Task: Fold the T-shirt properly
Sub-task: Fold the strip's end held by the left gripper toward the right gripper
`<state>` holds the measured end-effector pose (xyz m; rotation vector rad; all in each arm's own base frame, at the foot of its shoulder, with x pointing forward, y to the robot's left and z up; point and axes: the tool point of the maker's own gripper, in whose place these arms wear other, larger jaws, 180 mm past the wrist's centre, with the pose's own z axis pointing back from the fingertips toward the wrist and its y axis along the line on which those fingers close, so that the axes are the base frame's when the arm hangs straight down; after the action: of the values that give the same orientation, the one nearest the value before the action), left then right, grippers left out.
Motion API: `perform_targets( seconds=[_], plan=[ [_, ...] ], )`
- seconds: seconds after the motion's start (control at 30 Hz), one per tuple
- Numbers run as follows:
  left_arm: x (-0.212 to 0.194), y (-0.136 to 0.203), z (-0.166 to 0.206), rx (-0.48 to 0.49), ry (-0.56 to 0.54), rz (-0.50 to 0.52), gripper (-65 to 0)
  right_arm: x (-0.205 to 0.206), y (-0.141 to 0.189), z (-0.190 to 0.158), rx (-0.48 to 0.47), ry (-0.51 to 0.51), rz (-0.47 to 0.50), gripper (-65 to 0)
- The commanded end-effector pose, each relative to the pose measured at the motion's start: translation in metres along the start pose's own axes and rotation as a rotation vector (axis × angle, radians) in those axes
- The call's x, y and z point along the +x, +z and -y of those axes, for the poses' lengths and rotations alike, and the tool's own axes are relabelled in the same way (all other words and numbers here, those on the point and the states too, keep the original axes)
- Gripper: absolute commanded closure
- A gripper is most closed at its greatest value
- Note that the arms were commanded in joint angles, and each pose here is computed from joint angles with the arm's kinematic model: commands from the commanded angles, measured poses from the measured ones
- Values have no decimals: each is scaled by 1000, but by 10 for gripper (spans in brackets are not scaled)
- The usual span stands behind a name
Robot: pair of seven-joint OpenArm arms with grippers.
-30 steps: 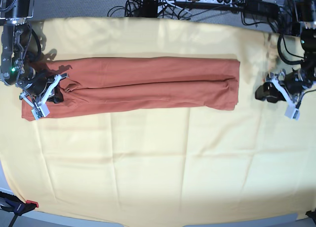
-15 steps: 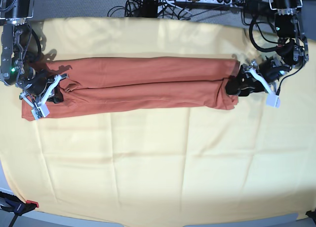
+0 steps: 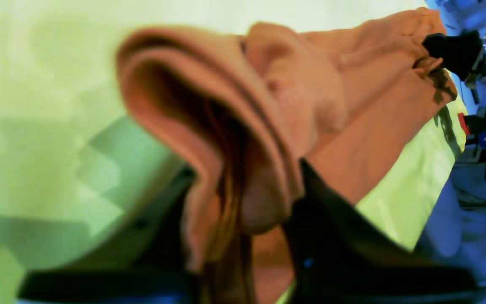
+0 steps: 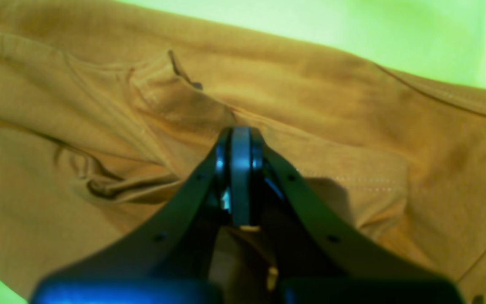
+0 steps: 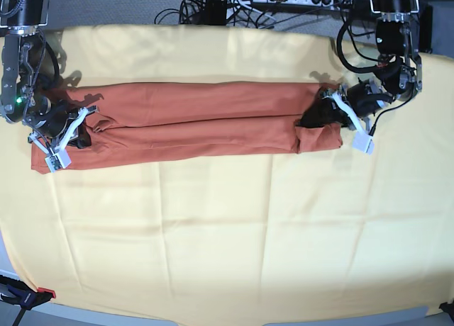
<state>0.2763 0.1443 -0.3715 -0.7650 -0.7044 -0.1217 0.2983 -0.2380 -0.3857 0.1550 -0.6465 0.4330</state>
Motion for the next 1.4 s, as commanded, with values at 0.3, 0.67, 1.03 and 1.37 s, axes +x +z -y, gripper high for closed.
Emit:
perform_targets(
  seconds=[0.3, 0.67, 1.03, 1.37],
  plan=[
    [45, 4, 26, -136, -51, 68, 0, -1, 4, 6, -13, 35, -22, 0],
    [60, 1, 96, -471, -72, 156, 0, -2, 4, 5, -8, 46, -25, 0],
    [66, -63, 154, -535, -10, 292, 0, -2, 4, 5, -7, 47, -30, 0],
    [49, -105, 208, -570, -74, 258, -25, -3, 4, 4, 1, 58, -33, 0]
  ],
)
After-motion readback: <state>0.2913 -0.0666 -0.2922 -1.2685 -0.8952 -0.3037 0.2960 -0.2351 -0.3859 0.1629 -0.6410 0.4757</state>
